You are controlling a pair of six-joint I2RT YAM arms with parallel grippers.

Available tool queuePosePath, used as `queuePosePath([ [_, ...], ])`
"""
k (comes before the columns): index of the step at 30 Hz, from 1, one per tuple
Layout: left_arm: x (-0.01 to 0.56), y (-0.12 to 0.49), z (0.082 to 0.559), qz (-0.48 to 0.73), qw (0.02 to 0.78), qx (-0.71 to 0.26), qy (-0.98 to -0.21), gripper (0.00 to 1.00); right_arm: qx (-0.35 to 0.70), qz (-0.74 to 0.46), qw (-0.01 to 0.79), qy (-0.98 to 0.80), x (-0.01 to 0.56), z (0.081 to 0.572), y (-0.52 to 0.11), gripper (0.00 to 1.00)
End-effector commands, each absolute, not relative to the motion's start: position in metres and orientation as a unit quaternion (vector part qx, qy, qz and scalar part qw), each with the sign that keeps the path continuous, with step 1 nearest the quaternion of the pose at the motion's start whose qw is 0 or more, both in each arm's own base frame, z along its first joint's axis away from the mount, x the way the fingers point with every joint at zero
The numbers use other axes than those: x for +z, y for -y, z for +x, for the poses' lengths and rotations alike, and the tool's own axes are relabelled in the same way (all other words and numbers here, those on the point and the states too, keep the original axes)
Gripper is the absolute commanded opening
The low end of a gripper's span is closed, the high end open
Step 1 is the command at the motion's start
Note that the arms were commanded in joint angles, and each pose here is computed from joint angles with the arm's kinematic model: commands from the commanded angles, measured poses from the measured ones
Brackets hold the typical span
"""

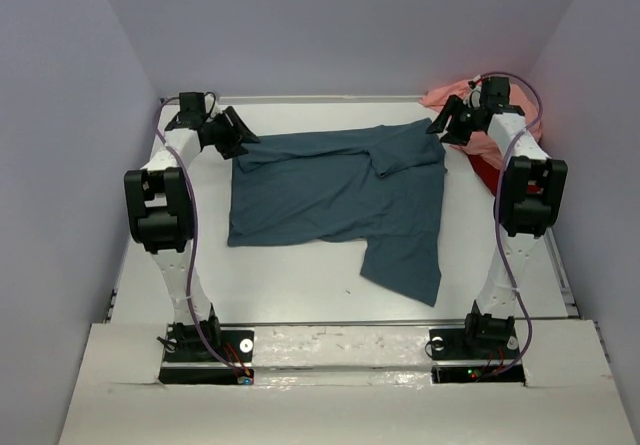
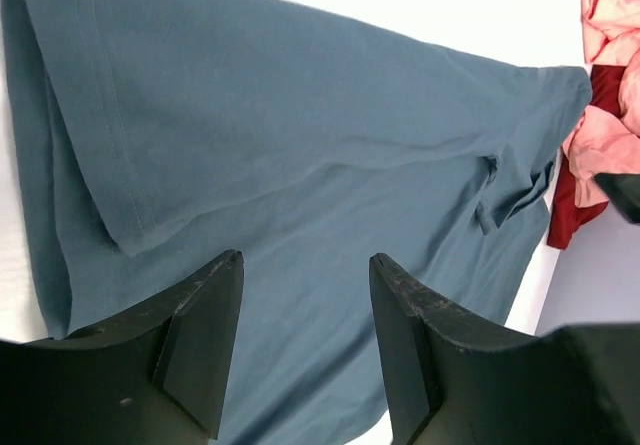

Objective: Fold and stack the t-shirts
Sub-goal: Fold the flattened tshirt in 1/3 of the way

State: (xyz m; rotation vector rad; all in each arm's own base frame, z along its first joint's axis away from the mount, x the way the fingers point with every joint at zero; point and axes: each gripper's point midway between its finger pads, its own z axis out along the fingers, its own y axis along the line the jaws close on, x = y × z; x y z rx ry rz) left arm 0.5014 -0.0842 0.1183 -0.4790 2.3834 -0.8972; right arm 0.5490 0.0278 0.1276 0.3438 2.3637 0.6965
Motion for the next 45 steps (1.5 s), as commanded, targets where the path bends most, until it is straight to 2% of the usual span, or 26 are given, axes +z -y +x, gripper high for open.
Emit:
queuePosePath([
  [1, 0.141, 0.082, 0.509, -0.154, 0.292, -0.330, -0.884, 0.62, 0.275, 0.119, 0.323, -0.898, 0.137, 0.537, -0.032, 0.62],
  [9, 0.121, 0.061, 0.507, -0.192, 0.265, -0.262, -0.908, 0.61, 0.278, 0.113, 0.310, -0.902, 0.133, 0.523, -0.044, 0.62],
  [24, 0.095, 0.059, 0.491, -0.203, 0.231, -0.251, -0.918, 0.60, 0.273, 0.109, 0.334, -0.895, 0.138, 0.557, -0.039, 0.62],
  [45, 0.058, 0.047, 0.493, -0.226, 0.207, -0.210, -0.929, 0.59, 0.266, 0.101, 0.345, -0.894, 0.144, 0.563, -0.036, 0.62],
])
